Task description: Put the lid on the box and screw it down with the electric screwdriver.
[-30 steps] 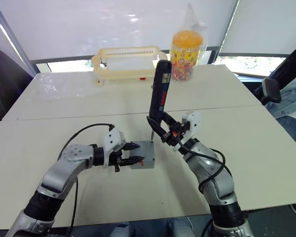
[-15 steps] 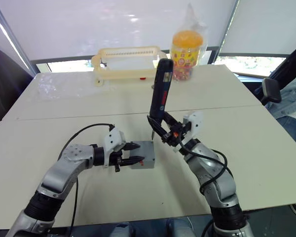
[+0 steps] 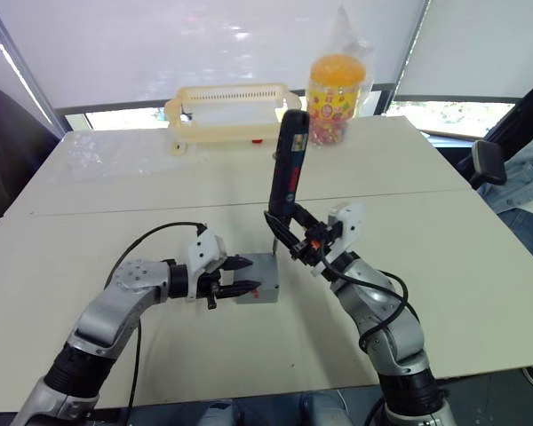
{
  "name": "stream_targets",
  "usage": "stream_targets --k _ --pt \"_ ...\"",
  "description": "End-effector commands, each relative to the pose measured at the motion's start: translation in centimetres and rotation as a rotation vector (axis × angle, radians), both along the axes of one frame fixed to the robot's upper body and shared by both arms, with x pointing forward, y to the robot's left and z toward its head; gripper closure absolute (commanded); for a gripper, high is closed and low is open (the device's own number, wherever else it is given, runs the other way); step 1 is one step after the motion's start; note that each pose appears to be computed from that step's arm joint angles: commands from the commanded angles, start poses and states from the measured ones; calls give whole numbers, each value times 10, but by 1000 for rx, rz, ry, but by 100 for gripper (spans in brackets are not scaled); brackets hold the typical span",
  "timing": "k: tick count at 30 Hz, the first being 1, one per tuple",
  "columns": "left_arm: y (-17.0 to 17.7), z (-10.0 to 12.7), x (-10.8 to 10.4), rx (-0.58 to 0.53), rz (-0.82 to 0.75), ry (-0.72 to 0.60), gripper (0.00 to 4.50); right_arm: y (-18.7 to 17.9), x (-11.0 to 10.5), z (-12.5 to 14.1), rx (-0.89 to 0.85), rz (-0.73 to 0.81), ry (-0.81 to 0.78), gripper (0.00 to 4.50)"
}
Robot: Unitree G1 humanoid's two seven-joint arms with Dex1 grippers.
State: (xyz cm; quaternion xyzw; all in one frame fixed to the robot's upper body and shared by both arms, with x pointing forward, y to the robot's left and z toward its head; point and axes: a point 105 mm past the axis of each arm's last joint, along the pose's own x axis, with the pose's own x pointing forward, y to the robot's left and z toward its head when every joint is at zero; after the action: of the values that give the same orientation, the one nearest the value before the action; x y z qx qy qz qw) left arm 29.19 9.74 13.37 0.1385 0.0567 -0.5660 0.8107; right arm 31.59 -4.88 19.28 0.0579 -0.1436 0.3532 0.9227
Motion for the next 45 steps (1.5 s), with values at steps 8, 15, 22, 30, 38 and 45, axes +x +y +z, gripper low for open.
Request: stream_targets --k 8,15,22,30,38,45 --pt "3 -3 0 3 22 12 218 2 -4 19 5 -16 -121 272" --pt "3 -3 0 2 26 11 218 5 -2 16 6 -17 -118 272" --pt "3 -4 0 2 28 11 218 9 -5 11 1 -2 -102 272" --pt "3 -4 0 2 32 10 218 8 -5 1 -43 -11 -103 272" --pt "3 -4 -1 1 33 10 218 2 0 -6 -103 -40 -124 272" --pt "2 -9 -3 16 24 20 218 3 2 -11 -104 -43 -108 272"
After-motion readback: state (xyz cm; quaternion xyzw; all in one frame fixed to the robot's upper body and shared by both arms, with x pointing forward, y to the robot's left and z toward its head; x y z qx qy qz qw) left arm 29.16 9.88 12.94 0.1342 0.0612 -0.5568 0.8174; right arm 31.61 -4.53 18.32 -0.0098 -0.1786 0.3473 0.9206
